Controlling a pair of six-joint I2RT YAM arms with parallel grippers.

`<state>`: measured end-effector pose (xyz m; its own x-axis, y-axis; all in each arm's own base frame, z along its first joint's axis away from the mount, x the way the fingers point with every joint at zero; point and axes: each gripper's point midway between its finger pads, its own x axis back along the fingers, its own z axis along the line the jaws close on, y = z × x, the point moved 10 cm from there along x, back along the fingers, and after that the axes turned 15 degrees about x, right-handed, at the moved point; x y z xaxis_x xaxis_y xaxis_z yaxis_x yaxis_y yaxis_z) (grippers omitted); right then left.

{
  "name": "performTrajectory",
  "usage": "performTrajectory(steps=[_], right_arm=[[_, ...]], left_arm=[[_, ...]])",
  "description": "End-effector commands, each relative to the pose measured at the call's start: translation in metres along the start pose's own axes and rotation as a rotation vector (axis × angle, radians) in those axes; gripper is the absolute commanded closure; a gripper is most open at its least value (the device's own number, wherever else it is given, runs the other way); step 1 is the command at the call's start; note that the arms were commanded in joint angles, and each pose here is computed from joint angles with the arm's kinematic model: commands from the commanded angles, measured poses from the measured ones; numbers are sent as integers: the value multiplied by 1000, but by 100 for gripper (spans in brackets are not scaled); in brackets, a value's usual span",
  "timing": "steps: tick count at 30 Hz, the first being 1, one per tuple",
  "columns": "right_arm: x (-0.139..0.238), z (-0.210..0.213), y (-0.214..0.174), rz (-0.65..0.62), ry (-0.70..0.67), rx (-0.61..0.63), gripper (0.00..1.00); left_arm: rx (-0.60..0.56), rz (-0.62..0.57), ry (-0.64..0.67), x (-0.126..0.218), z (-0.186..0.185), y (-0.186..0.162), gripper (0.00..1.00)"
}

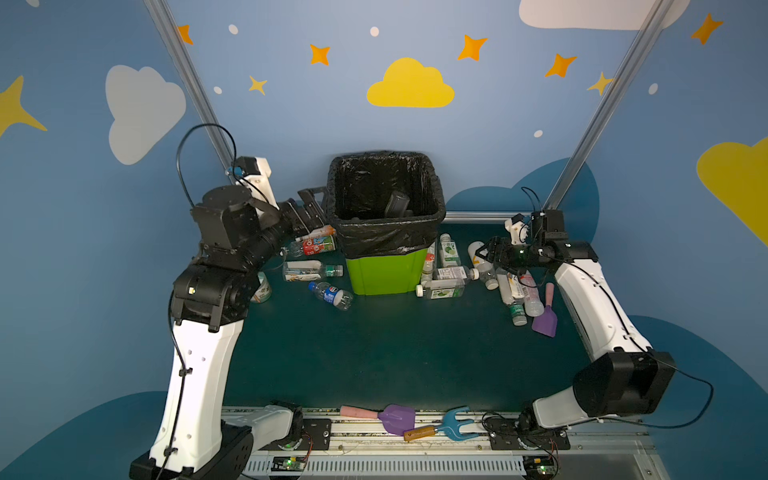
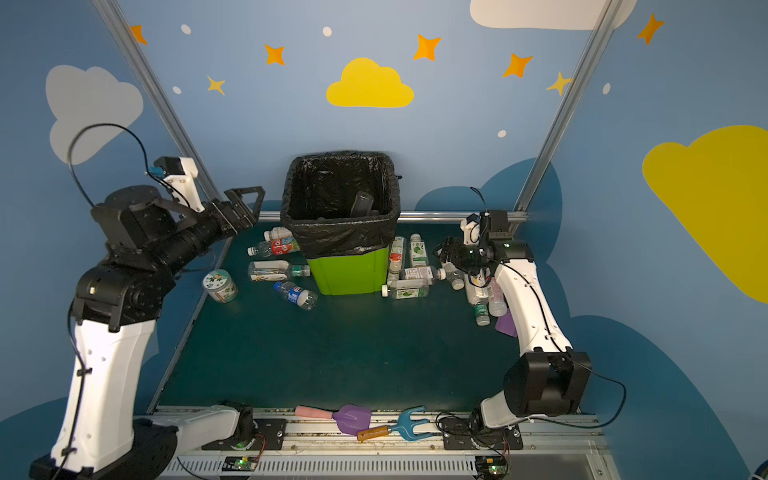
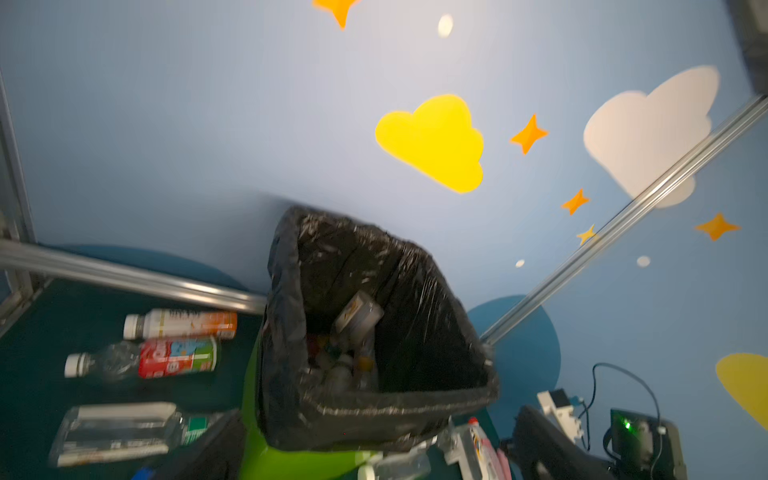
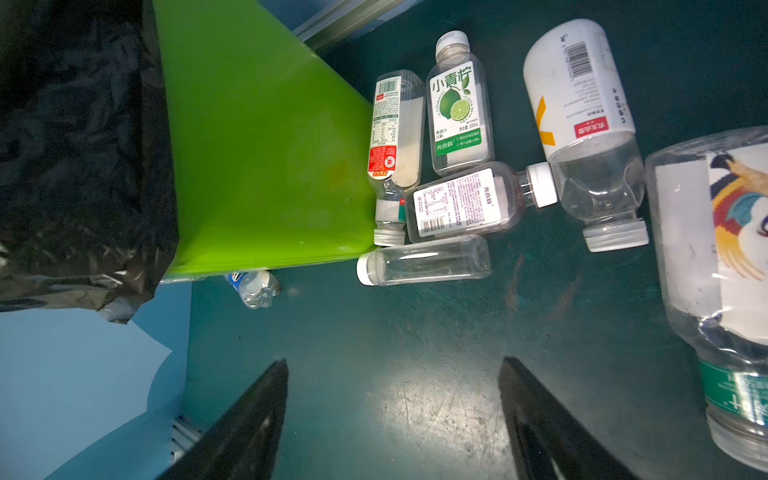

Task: Throw the plastic bottles in the bin
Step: 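Lower the left arm toward a Pepsi bottle while the right gripper moves out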

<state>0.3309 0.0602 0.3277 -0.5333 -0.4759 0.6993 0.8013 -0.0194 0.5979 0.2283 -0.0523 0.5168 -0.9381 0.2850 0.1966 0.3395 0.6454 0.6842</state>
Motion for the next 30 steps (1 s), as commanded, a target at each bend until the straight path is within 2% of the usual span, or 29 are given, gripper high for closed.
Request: performTrajectory(steps=[1,4,9,12,14,18,23,30], right_arm=[[-7,-9,-6,59,-78,-3,22],[-13,-15,-11,93,-113,-23,22],[-23,-30,-17,129,-191,-62,20],[-27,-42,-18,161,-247,-60,21],[-28,-52,-19,199,-307,-76,21],[-32,-78,-22,242,-362,-127,21],[-33,-109,-26,263,-414,-195,21],[-35,-134,-18,275,-479,-211,22]], left_arm=[[11,123,94,-26,33,-35,0],[33,188,142,-27,63,-75,0],[120,309,249,-41,118,-166,0],[123,386,281,-52,136,-214,0],[106,446,311,-59,140,-234,0],[80,524,342,-73,134,-246,0],[86,531,299,-87,124,-245,0],[102,563,289,-95,124,-251,0]])
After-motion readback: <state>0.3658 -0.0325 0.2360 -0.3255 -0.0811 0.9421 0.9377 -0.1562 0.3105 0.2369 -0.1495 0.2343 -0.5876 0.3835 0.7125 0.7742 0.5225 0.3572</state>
